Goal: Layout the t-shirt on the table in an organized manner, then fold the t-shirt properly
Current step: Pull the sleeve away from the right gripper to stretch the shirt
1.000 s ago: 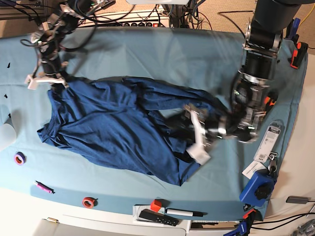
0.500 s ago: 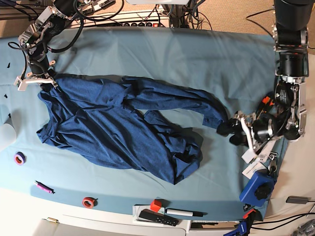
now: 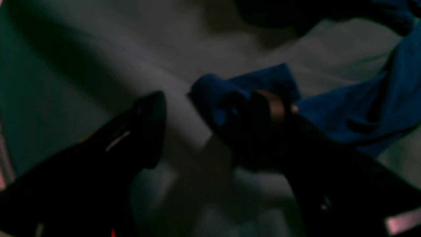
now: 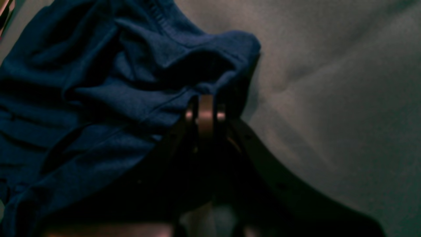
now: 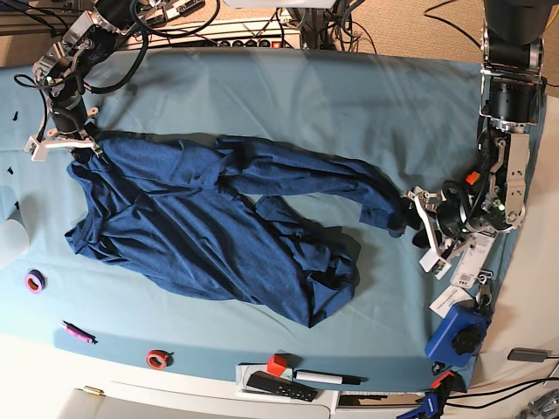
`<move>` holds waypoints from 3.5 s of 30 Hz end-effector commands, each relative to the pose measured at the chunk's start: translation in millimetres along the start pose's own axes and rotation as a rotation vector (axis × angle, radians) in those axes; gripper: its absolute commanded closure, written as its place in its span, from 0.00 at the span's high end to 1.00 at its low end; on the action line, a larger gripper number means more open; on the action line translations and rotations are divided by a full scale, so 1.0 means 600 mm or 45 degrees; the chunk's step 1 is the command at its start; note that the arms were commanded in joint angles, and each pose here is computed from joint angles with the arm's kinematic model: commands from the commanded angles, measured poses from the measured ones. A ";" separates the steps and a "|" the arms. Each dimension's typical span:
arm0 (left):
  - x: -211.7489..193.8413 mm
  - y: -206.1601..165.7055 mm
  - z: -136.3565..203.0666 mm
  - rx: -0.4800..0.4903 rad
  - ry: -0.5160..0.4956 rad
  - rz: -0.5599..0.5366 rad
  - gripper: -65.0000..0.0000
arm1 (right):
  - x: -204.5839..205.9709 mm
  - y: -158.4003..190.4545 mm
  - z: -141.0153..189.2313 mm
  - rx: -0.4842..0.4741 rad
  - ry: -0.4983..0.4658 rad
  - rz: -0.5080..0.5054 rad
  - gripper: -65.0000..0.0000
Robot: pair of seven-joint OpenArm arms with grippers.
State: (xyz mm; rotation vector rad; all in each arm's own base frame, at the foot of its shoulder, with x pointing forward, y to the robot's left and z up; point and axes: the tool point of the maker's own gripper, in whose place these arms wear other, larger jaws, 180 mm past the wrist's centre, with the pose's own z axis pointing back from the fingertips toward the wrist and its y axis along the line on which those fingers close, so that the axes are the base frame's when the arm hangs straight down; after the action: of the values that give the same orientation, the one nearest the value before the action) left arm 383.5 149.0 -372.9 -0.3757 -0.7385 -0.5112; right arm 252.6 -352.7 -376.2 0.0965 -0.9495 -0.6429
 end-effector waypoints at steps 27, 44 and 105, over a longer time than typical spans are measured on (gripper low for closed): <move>-0.044 -0.017 0.079 -0.223 0.183 0.048 0.00 | 0.086 -0.018 0.027 0.072 0.072 0.245 0.00; 0.013 0.023 0.198 -0.346 -0.040 0.214 0.00 | 0.090 0.019 0.050 0.299 0.183 0.435 0.00; -0.140 -0.044 0.369 -0.083 -0.153 0.348 0.00 | 0.060 -0.036 0.126 0.372 0.384 0.536 0.00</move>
State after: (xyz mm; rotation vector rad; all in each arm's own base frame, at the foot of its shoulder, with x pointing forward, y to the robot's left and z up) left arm 192.8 261.8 -289.0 -0.5655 -0.7431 -0.2333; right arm 191.1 -367.1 -328.1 0.2672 -0.6921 -0.1152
